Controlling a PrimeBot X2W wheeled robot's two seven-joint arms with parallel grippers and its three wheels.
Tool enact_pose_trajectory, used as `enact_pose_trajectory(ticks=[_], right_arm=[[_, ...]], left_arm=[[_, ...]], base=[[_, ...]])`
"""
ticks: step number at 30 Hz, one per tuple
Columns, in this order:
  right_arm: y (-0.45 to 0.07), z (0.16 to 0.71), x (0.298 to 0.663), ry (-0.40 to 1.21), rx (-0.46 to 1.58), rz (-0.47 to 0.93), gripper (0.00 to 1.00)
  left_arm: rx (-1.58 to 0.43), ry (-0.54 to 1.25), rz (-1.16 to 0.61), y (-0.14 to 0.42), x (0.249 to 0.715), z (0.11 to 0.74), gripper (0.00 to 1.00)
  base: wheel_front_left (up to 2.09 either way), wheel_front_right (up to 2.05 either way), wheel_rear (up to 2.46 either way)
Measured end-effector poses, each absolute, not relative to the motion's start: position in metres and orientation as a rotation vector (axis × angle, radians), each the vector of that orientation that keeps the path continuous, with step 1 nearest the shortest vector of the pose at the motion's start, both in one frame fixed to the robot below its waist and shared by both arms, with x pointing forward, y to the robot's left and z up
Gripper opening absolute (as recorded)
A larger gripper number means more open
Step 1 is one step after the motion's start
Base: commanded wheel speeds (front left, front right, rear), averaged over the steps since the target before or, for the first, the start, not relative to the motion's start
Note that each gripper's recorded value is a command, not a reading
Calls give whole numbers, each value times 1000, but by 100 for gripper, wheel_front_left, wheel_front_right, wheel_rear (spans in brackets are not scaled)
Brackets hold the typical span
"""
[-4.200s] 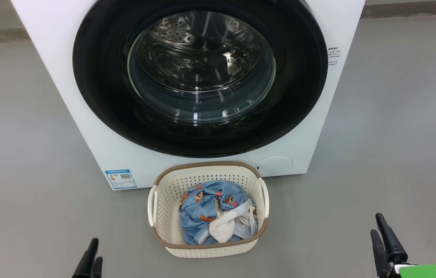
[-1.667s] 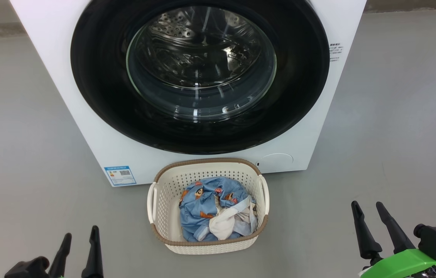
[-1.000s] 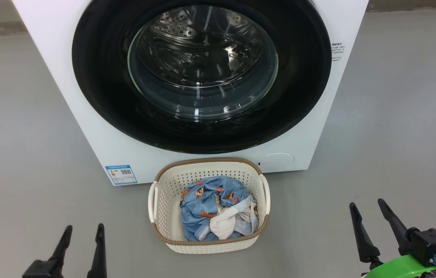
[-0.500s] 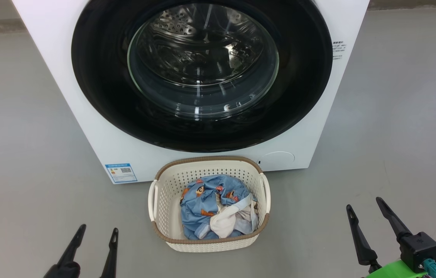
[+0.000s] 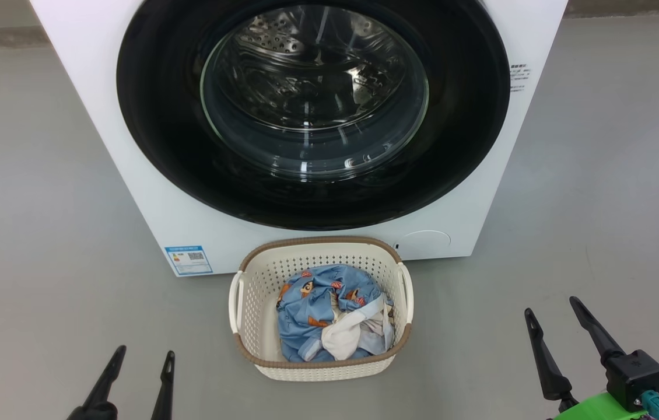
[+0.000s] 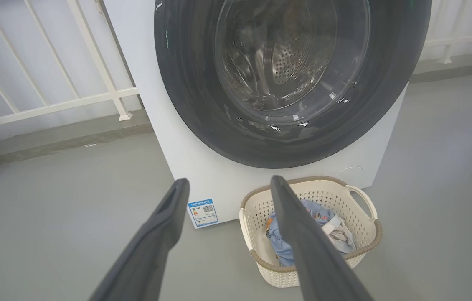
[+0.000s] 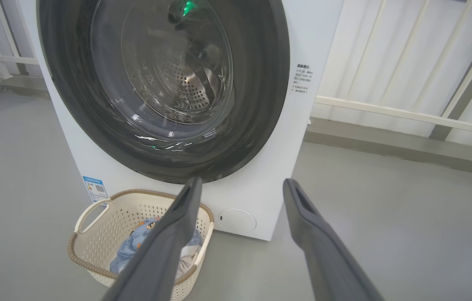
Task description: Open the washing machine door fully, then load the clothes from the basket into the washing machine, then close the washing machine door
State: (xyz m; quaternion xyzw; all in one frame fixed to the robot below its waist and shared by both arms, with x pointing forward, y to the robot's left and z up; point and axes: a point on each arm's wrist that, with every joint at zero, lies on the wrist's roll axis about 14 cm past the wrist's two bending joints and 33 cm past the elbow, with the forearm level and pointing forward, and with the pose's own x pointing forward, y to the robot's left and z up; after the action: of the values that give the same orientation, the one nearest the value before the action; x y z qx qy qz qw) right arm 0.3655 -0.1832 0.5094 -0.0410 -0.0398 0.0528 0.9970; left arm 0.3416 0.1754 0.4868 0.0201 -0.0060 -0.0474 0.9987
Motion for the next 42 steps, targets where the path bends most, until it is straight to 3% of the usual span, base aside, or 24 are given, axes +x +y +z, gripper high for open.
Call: enact_pose_trajectory(ticks=[18, 42], right_arm=[[-176, 512, 367, -88, -86, 130, 100], [-180, 506, 366, -69, -84, 120, 100]], left_arm=[[28, -11, -32, 192, 335, 487, 100], [-11, -16, -29, 189, 341, 487, 100]], base=[[15, 15, -29], [104, 104, -208]])
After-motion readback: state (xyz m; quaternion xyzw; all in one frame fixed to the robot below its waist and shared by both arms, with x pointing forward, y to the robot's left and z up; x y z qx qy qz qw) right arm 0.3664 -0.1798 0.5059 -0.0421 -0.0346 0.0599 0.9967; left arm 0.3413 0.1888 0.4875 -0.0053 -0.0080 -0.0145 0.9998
